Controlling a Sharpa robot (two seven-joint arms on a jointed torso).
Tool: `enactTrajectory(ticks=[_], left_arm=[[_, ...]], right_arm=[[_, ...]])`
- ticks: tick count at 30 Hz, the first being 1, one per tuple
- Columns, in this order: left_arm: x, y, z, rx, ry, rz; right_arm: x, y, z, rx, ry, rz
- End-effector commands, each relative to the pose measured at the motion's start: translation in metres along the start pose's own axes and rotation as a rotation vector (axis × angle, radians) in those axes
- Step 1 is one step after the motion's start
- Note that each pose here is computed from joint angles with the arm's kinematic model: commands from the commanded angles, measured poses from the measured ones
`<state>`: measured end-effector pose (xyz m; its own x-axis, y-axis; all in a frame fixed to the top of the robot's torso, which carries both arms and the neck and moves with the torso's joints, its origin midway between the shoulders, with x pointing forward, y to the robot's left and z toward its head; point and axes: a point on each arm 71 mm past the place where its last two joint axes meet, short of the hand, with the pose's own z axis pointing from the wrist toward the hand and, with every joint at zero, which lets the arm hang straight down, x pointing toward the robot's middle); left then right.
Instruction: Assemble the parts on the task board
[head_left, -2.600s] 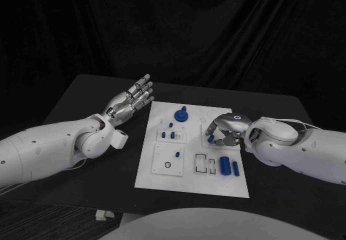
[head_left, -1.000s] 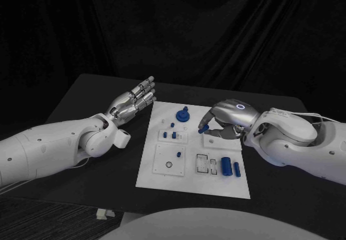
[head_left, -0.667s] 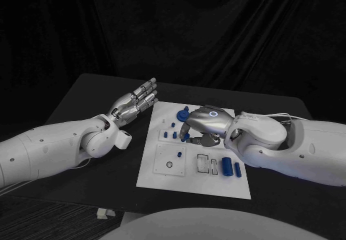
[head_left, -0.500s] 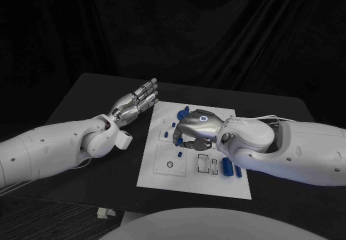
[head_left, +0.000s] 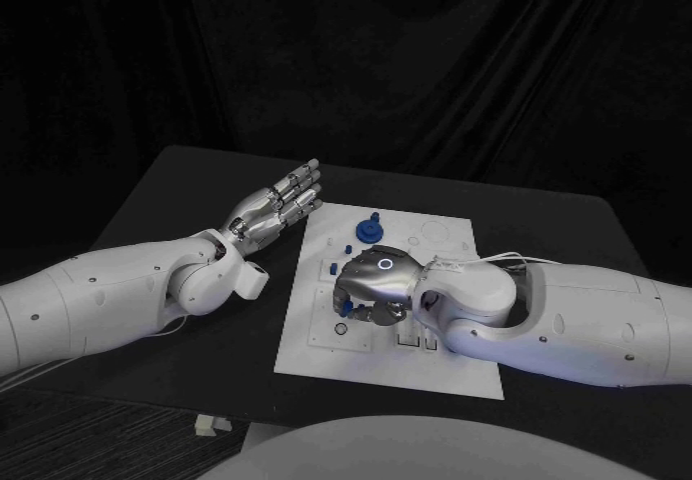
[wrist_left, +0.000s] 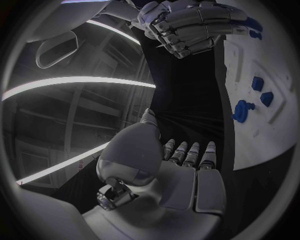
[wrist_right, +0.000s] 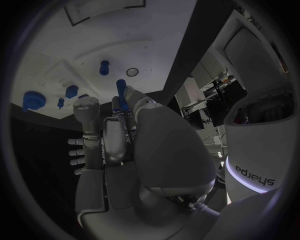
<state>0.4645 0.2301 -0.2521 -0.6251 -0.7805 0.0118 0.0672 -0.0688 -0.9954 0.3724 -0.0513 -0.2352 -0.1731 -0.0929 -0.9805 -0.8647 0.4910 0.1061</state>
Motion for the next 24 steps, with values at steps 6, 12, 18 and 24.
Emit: enactTrajectory(ticks=[6, 12, 18, 24], left_arm=[[0.0022, 0.0007, -0.0002, 0.01, 0.011, -0.018], [0.003, 0.0015, 0.0001, 0.009, 0.013, -0.02], [0.0039, 0.0023, 0.0004, 0.006, 0.017, -0.024], [0.004, 0.0032, 0.0003, 0.002, 0.02, -0.026]], right_arm=[[0.006, 0.005, 0.0, -0.005, 0.016, -0.021], [0.009, 0.006, -0.001, -0.002, 0.022, -0.022], [0.011, 0.006, 0.0, -0.001, 0.024, -0.019], [0.014, 0.009, 0.002, -0.004, 0.028, -0.014]])
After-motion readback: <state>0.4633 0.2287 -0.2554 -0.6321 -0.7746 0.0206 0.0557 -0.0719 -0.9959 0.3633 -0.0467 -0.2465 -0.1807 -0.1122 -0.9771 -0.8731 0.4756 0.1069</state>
